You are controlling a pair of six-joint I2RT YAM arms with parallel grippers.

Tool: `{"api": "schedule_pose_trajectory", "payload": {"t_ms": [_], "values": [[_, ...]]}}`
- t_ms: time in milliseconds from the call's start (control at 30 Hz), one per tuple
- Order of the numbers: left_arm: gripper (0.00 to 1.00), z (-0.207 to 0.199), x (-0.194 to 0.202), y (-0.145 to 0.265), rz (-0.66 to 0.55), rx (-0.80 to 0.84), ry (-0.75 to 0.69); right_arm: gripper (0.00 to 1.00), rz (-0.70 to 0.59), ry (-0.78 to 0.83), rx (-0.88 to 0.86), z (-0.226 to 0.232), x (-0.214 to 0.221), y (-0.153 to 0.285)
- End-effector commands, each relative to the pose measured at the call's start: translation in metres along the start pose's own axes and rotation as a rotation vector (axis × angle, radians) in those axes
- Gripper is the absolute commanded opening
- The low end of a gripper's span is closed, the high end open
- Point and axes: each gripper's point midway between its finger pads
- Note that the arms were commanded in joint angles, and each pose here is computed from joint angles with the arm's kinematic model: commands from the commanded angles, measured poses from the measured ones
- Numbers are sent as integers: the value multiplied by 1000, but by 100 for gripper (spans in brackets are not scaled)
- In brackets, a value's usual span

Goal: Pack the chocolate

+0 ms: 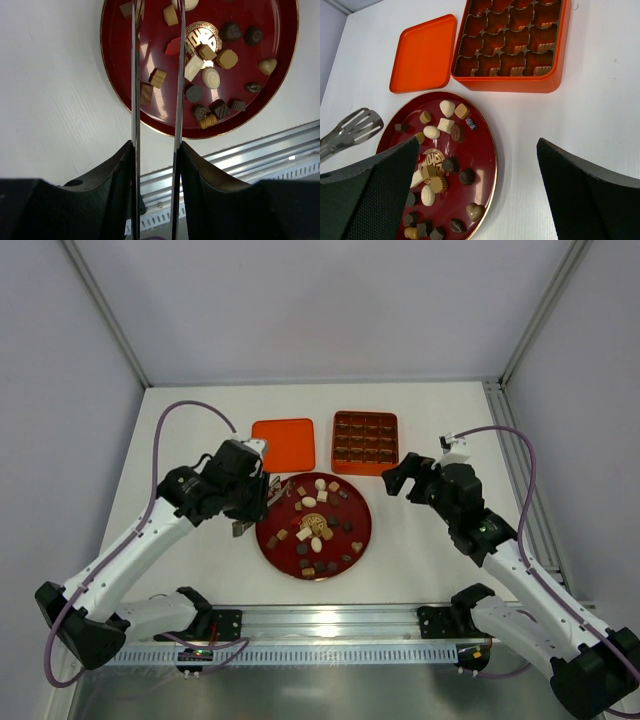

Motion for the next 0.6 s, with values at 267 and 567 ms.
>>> {"api": "schedule_pose_trajectory", "payload": {"t_ms": [267,567], "values": [[40,-23,14,-21,22,48,-13,100,-44,-10,-28,9,-13,5],[40,-29,18,-45,42,23,-23,100,-42,-7,-30,8,-12,7]]}}
Point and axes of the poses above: each gripper's point midway between its finger pads, its own y axis back along the fingers, its own z axis along the line the jaws close on, x = y × z, and after that the axes turned 1 degree about -y, right-handed
